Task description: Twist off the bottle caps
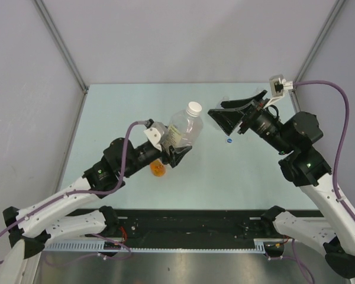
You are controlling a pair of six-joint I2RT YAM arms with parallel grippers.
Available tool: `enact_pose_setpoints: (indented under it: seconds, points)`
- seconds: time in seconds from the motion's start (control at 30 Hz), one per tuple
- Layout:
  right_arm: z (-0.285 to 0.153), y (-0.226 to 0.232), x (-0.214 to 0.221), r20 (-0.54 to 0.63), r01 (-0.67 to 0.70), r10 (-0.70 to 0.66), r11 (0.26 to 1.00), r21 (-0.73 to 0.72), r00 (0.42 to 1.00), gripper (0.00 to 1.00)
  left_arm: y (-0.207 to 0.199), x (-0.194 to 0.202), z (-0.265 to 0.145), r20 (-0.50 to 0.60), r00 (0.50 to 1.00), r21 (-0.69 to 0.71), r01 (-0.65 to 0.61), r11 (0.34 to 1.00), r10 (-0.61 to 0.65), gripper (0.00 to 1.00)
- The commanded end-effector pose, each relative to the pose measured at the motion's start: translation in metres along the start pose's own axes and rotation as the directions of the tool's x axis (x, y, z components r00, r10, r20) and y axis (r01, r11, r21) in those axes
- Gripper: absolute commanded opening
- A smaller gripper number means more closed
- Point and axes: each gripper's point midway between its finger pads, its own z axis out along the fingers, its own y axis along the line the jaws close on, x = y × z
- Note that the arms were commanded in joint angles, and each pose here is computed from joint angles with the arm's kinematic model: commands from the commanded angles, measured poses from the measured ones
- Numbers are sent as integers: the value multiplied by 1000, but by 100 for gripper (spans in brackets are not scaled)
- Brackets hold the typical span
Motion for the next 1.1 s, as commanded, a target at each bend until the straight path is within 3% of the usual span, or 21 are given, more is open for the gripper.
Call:
enact_pose_setpoints:
  seconds: [0.0, 0.23, 0.8, 1.07]
  points:
    - [12, -11, -5, 74, -92, 84, 990, 111, 994, 88, 46, 5, -6, -59, 992, -312, -126, 942, 113, 0]
    - [31, -11, 24, 11, -102, 102, 986, 132, 995, 86, 39, 25, 5, -145, 977, -318, -194, 928, 154, 0]
    - [52, -37, 46, 0, -115, 118, 965, 238, 993, 79, 31, 35, 8, -174, 967, -319, -234, 918, 186, 0]
    - [55, -37, 52, -20, -113, 121, 966, 231, 992, 66, 32, 35, 6, -175, 965, -320, -242, 916, 194, 0]
